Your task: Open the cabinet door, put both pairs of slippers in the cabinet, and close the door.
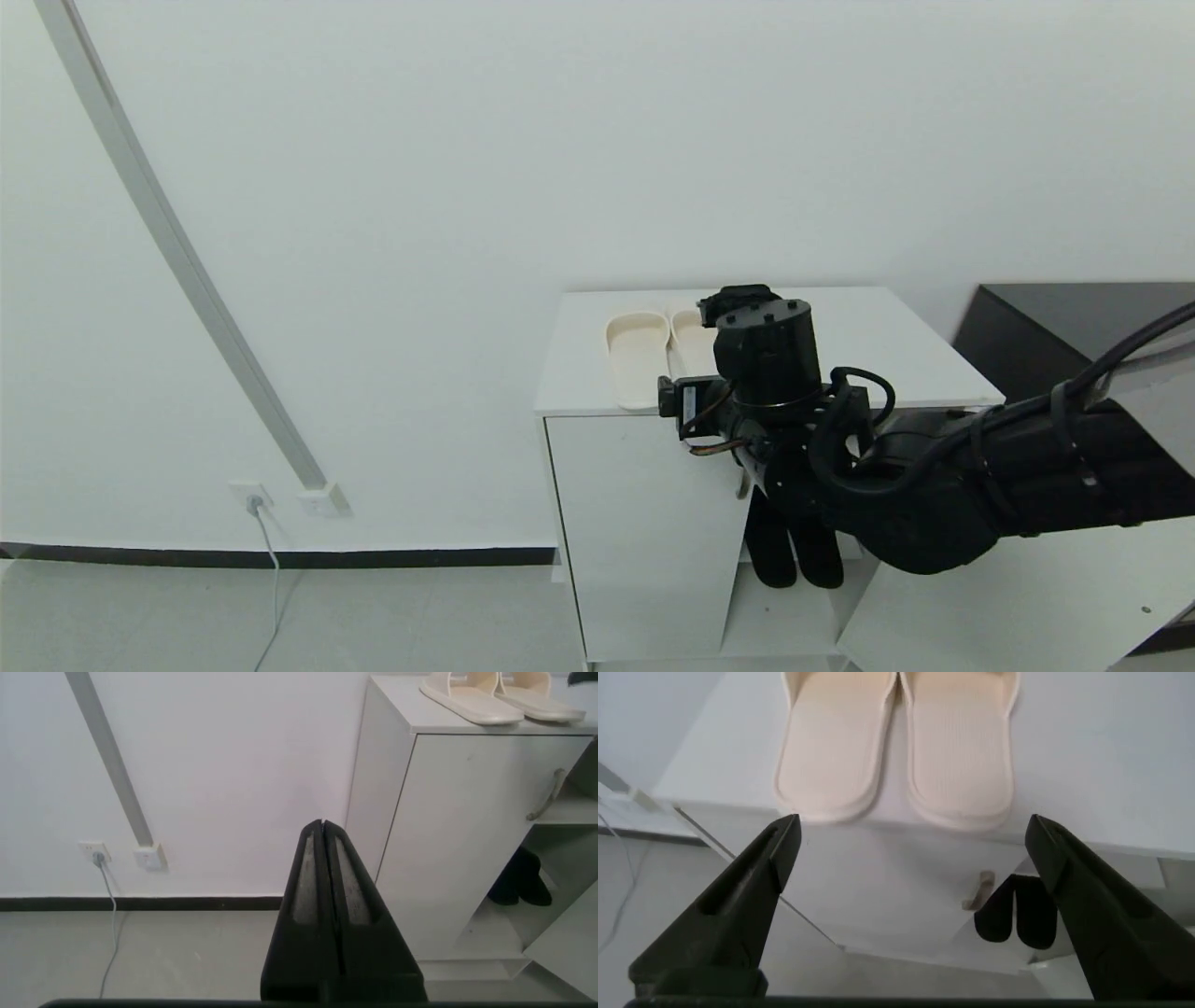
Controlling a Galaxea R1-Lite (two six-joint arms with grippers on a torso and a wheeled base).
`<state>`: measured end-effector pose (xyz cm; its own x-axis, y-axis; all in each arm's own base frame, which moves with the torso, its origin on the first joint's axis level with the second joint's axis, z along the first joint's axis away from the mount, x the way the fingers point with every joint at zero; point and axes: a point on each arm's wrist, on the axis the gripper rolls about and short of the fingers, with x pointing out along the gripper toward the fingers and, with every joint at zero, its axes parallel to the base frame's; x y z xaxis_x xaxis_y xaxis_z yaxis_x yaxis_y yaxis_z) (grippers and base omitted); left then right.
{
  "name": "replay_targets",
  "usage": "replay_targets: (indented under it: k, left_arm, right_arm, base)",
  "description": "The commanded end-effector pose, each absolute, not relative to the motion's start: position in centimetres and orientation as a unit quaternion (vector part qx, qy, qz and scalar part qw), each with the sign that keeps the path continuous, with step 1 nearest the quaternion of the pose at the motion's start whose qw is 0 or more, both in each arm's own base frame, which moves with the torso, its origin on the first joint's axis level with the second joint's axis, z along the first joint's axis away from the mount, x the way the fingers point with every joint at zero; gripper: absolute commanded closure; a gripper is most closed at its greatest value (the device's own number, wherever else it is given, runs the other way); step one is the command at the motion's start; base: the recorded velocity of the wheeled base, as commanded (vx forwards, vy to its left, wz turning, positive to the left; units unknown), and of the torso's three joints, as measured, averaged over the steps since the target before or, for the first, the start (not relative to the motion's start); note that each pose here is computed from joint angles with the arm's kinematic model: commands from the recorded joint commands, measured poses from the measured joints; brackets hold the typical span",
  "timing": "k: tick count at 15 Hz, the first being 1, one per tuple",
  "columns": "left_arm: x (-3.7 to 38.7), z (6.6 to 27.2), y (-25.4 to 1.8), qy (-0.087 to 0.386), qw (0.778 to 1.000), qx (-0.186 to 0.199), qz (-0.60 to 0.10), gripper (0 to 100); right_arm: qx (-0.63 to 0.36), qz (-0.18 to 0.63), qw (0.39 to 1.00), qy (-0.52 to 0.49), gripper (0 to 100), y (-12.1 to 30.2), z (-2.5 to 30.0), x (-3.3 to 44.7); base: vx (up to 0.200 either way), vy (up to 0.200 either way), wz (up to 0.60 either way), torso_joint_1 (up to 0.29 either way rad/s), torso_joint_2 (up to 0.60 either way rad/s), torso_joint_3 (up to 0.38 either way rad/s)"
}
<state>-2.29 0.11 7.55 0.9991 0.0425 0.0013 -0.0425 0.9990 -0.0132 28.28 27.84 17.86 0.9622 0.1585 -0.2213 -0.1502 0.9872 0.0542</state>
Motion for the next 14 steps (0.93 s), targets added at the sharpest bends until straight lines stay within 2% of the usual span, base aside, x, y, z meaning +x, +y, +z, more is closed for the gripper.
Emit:
replay_targets:
  k: [1, 4, 10, 14]
  left_arm:
    - [-2.3, 7.5, 0.1, 0.0, 1.0, -0.008, 0.021, 100]
    - [-2.3, 7.5, 0.1, 0.0, 1.0, -0.008, 0.021, 100]
    - [-2.3, 7.5, 0.1, 0.0, 1.0, -0.007, 0.021, 100]
    - [-2.3, 7.5, 0.1, 0.0, 1.0, -0.008, 0.021, 100]
  right_arm:
    - [0.025, 0.078, 0.991, 0.106, 0, 27.9, 18.5, 28.3]
    - [0.023, 0.08, 0.991, 0.108, 0, 28.1, 18.2, 28.3]
    - [0.019, 0.082, 0.99, 0.114, 0, 28.5, 17.0, 28.6]
    - [0.014, 0.099, 0.987, 0.126, 0, 29.4, 14.0, 29.4]
  base:
    - [0.0, 0.0, 0.0, 0.0, 0.0, 0.0]
    - [0.0, 0.0, 0.0, 0.0, 0.0, 0.0]
    - [0.2, 0.0, 0.0, 0.003, 0.0, 0.003]
    - [0.2, 0.0, 0.0, 0.007, 0.0, 0.002]
